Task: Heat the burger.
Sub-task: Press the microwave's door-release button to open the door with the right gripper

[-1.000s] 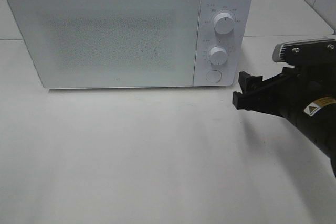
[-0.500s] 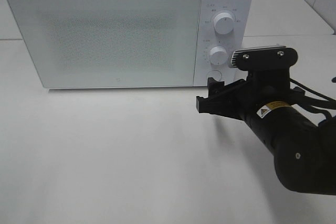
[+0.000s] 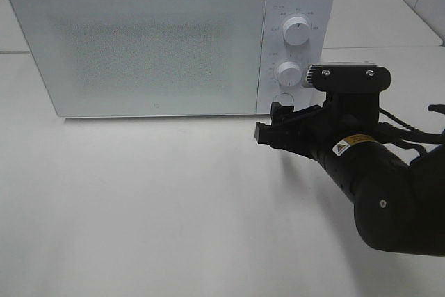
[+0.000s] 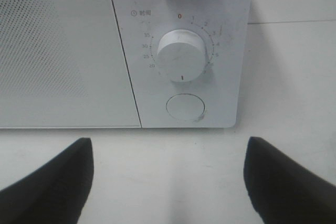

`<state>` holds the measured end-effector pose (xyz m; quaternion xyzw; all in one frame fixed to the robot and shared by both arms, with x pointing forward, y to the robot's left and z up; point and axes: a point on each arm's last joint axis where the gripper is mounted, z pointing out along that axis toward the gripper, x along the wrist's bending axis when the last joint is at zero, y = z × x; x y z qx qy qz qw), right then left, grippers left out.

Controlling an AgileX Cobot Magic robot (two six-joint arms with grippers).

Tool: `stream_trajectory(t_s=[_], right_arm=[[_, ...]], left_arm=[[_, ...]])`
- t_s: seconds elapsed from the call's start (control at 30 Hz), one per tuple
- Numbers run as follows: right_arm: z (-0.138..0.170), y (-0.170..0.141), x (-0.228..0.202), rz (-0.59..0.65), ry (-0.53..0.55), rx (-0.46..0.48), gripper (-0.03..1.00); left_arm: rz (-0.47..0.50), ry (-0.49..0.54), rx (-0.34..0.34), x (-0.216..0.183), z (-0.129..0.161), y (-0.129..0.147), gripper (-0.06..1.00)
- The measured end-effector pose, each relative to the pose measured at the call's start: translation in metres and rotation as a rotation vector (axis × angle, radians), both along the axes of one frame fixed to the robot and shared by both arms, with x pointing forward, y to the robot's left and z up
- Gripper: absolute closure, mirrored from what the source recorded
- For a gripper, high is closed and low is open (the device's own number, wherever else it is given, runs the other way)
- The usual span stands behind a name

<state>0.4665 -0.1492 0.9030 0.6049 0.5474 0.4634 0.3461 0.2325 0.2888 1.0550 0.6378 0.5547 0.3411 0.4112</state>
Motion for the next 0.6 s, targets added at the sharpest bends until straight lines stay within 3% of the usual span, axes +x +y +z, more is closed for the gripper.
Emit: stream_trajectory(t_s=[0.07, 0.1, 0.2, 0.27, 0.33, 0.37, 0.4, 0.43, 0.47, 0.53, 0.6], right_arm=[[0.0000, 0.0000, 0.0000, -0.011, 0.003, 0.031, 0.22], [0.0000, 0.0000, 0.0000, -0.044, 0.012, 0.126, 0.23], [0.0000, 0.0000, 0.0000, -0.059, 0.016, 0.167, 0.23], [0.0000, 0.0000, 0.0000, -0.139, 0.037, 0.396, 0.28], [0.0000, 0.0000, 0.0000, -0.157, 0.042, 0.446, 0.29], [0.0000, 0.0000, 0.0000, -0.198, 0.053, 0.563, 0.33], [0.0000, 0.0000, 0.0000, -0.198, 0.053, 0.563, 0.33], [0.0000, -0.0001, 0.0000, -0.244, 0.065, 0.691, 0.38], [0.0000, -0.0001, 0.0000, -0.244, 0.065, 0.691, 0.38], [0.0000, -0.0001, 0.0000, -0.301, 0.080, 0.853, 0.46], [0.0000, -0.0001, 0.0000, -0.320, 0.085, 0.905, 0.50]], left_arm=[[0.000, 0.000, 0.000, 0.0000, 0.0000, 0.0000, -0.05], [0.000, 0.000, 0.000, 0.0000, 0.0000, 0.0000, -0.05], [0.000, 0.000, 0.000, 0.0000, 0.0000, 0.0000, -0.05], [0.000, 0.000, 0.000, 0.0000, 0.0000, 0.0000, -0.05], [0.000, 0.000, 0.000, 0.0000, 0.0000, 0.0000, -0.05], [0.000, 0.000, 0.000, 0.0000, 0.0000, 0.0000, -0.05], [0.000, 0.000, 0.000, 0.0000, 0.0000, 0.0000, -0.05], [0.000, 0.000, 0.000, 0.0000, 0.0000, 0.0000, -0.05], [0.000, 0.000, 0.000, 0.0000, 0.0000, 0.0000, -0.05], [0.000, 0.000, 0.000, 0.0000, 0.0000, 0.0000, -0.05], [0.000, 0.000, 0.000, 0.0000, 0.0000, 0.0000, -0.05]])
